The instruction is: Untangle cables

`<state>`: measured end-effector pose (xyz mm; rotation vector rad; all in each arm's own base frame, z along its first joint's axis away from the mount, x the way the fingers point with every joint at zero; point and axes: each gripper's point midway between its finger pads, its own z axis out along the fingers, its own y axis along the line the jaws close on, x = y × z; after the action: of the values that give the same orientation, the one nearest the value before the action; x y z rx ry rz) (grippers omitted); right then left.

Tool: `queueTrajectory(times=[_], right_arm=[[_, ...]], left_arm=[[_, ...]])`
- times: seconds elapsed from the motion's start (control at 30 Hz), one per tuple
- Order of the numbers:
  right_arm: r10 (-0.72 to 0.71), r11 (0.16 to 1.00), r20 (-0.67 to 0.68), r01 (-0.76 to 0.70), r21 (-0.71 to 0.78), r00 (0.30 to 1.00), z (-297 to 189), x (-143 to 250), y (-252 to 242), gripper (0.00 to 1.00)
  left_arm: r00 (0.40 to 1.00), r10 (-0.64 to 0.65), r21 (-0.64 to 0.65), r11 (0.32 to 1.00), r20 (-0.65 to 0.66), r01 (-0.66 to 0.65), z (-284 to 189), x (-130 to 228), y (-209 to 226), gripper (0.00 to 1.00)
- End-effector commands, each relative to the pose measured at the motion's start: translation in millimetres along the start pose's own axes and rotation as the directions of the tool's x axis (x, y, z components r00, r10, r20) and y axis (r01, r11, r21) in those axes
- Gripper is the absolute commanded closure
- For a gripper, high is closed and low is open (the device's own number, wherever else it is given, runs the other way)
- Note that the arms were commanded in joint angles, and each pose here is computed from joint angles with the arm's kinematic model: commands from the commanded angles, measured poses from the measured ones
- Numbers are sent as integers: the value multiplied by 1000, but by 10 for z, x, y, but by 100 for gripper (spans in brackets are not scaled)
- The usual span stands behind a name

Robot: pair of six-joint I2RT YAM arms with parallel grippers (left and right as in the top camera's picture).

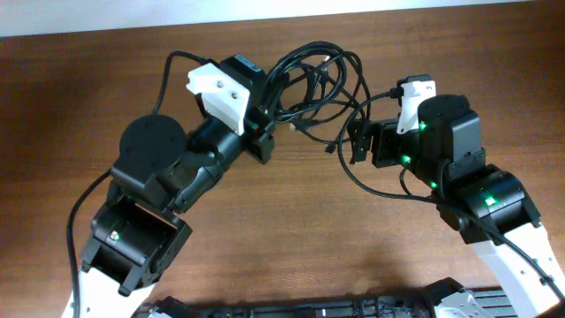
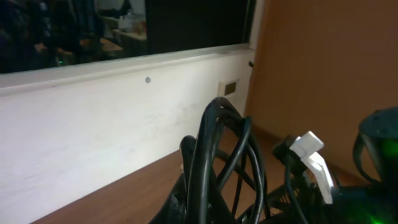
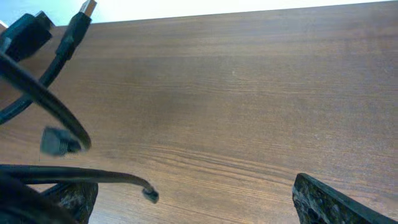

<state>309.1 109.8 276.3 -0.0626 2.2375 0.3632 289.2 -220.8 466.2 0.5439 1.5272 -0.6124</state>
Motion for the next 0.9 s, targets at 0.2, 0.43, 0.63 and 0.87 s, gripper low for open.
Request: queueTrajectory(times=[0.2, 0.43, 0.63, 0.87], right_arm=[[-9, 995, -10, 10, 101, 1000, 14, 37, -187, 1], [-9, 992, -4, 10, 124, 1000, 10, 25, -227, 1], [-13, 979, 2, 12, 202, 1000, -13, 24, -363, 1], [-25, 989, -14, 27, 148, 1000, 1, 47, -270, 1]], left_arm=[[984, 101, -172, 982, 146, -75, -395, -502, 218, 100], [983, 102, -185, 980, 152, -73, -400, -519, 239, 100], [983, 103, -205, 976, 153, -70, -409, -526, 273, 100], [982, 106, -204, 976, 156, -73, -408, -534, 271, 100]])
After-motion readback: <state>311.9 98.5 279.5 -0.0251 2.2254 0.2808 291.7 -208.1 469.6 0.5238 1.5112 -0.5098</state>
